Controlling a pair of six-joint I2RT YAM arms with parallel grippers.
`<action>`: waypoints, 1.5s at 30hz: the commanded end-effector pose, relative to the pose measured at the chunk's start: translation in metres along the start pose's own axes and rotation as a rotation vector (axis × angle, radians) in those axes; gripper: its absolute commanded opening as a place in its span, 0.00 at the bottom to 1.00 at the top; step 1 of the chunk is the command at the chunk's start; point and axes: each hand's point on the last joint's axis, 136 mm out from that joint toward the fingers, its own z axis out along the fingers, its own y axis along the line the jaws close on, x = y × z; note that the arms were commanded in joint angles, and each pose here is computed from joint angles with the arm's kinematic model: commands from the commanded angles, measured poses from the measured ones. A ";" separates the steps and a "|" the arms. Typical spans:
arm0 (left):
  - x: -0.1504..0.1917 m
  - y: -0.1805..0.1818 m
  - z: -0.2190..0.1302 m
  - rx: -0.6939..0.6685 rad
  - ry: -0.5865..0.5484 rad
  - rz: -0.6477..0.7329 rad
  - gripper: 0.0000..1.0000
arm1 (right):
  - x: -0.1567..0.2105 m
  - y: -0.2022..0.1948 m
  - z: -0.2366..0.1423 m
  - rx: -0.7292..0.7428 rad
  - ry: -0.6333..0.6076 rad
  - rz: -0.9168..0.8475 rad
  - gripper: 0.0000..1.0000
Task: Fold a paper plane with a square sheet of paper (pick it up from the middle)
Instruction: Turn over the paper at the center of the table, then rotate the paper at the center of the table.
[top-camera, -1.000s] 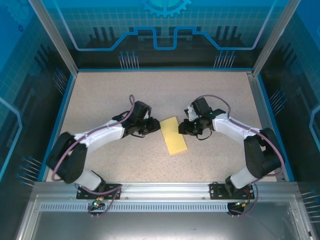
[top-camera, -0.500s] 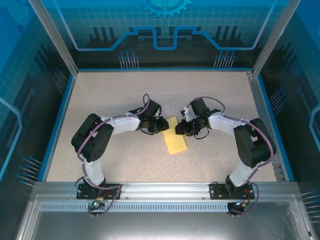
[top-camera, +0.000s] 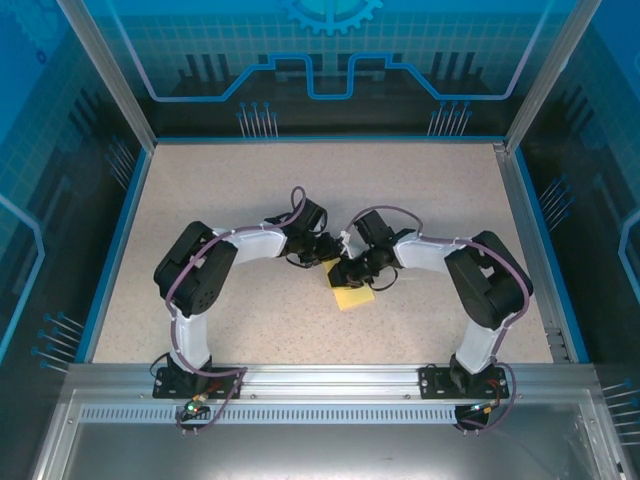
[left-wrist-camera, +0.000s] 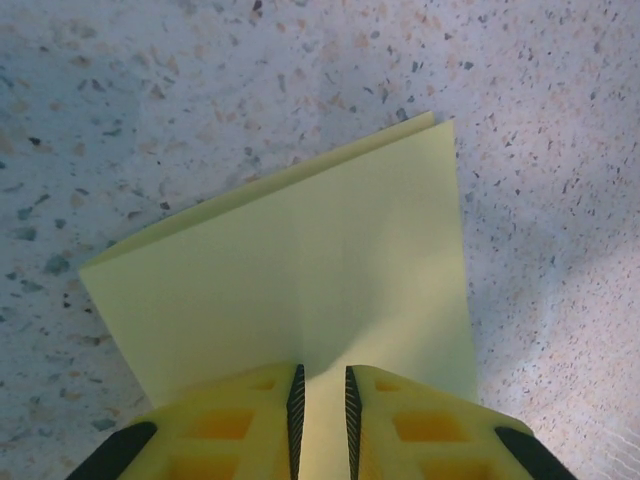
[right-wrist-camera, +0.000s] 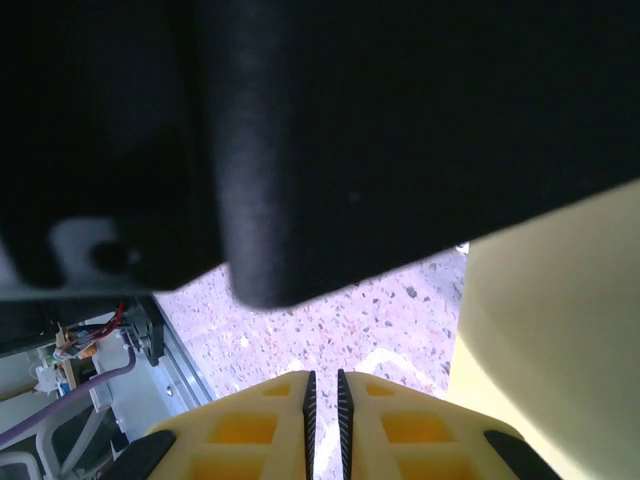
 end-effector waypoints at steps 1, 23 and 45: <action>0.002 0.015 0.007 -0.033 0.011 -0.004 0.21 | 0.003 -0.013 0.011 0.022 -0.006 0.047 0.16; 0.002 0.033 0.016 -0.013 0.025 -0.031 0.22 | 0.068 -0.025 0.011 0.118 0.117 0.087 0.24; -0.012 -0.006 -0.013 0.071 0.003 0.100 0.29 | -0.009 -0.040 -0.092 0.091 -0.205 0.076 0.47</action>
